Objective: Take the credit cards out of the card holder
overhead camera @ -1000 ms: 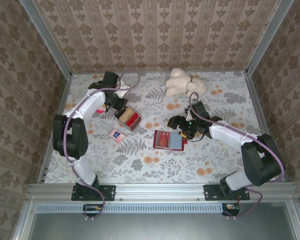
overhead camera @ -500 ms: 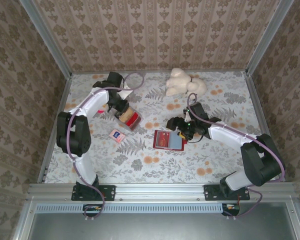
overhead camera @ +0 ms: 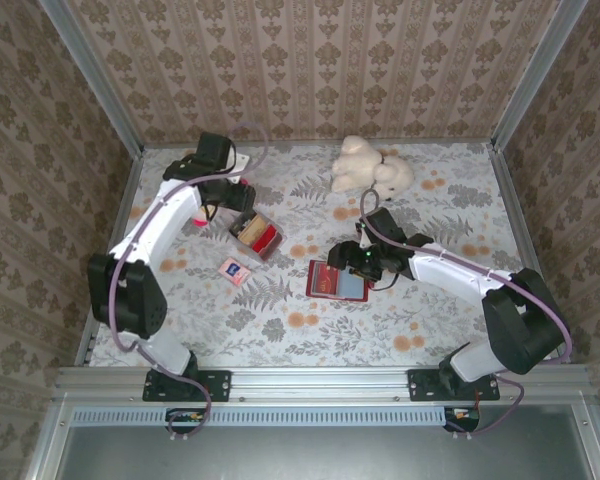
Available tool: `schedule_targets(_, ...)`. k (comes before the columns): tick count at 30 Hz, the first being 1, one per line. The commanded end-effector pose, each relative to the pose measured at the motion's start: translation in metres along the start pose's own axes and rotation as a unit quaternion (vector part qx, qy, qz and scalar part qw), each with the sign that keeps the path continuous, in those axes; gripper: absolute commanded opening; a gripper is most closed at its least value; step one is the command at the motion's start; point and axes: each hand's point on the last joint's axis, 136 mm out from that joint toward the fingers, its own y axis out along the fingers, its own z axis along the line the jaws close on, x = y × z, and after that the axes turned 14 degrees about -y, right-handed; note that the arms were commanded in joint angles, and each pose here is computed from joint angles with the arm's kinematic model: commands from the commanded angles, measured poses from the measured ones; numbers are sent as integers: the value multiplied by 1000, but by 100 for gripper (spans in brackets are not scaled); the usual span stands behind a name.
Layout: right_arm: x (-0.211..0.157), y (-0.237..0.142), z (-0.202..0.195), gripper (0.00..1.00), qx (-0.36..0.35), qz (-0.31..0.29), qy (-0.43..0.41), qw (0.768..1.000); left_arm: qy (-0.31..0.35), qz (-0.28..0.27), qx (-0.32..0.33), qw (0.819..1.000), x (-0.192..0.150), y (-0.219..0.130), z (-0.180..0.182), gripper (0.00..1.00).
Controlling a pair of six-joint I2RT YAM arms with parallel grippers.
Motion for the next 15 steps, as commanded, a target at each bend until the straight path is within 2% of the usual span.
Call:
schedule_targets(1,-1,3,-8,61,-47,11,-23,999,-75,-2,-31,997,-16,-8,-21,51)
schedule_targets(5,-6,18,2,46,-6,24,-26,999,-104,-20,-61,993,-33,-14,-43,49)
schedule_targets(8,-7,26,7,41,14,32,-21,999,-112,-19,-77,991,-53,-17,-61,48)
schedule_targets(12,-8,33,-1,38,5,34,-8,999,-130,-7,-99,987,-78,-11,-79,47)
schedule_targets(15,-10,38,-10,32,-1,36,5,999,-144,15,-121,982,-99,1,-97,45)
